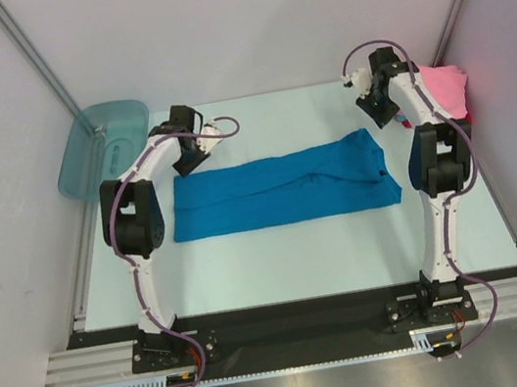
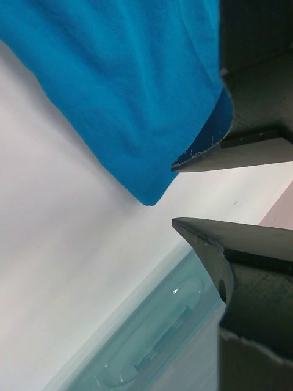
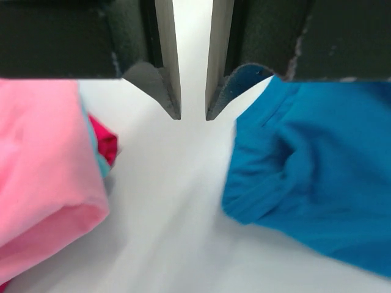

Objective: Fold and stack the t-shirts
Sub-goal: Fold the tshirt

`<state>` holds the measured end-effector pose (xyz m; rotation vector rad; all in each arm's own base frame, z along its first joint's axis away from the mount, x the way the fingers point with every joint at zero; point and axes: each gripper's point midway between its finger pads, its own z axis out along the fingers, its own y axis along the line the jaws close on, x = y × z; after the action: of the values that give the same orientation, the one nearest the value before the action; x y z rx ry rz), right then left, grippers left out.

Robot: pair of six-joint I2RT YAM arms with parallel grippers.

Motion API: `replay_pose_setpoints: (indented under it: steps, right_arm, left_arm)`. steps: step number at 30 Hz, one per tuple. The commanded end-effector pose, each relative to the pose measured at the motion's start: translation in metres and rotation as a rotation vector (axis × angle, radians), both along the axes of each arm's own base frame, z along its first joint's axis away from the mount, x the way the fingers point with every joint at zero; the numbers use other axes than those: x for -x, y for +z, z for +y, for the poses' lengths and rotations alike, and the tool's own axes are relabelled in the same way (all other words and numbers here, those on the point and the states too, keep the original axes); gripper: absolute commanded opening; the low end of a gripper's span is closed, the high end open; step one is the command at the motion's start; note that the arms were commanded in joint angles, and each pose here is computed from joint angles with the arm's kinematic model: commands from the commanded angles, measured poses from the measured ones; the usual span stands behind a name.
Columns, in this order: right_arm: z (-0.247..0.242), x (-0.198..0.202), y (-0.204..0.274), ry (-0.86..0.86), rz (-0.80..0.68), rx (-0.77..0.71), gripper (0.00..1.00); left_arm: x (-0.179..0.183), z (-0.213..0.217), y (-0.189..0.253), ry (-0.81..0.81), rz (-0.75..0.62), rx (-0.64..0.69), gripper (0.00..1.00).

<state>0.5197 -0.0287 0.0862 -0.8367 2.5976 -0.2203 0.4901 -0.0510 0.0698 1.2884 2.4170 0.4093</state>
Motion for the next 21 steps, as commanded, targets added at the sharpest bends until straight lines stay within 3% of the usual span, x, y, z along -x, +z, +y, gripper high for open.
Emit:
replay_pose_setpoints:
  steps: [1, 10, 21]
  right_arm:
    - [0.041, 0.017, 0.043, 0.077, -0.067, -0.077, 0.28]
    - [0.115, 0.070, 0.020, 0.314, 0.072, -0.120, 0.29]
    - [0.131, 0.066, -0.014, 0.317, 0.136, -0.176, 0.33]
  left_arm:
    - [0.000, -0.004, 0.028, 0.018, -0.077, 0.035, 0.41]
    - [0.007, -0.004, 0.030, 0.005, -0.084, 0.026, 0.41]
    - [0.017, -0.009, 0.032, -0.010, -0.091, 0.028, 0.41]
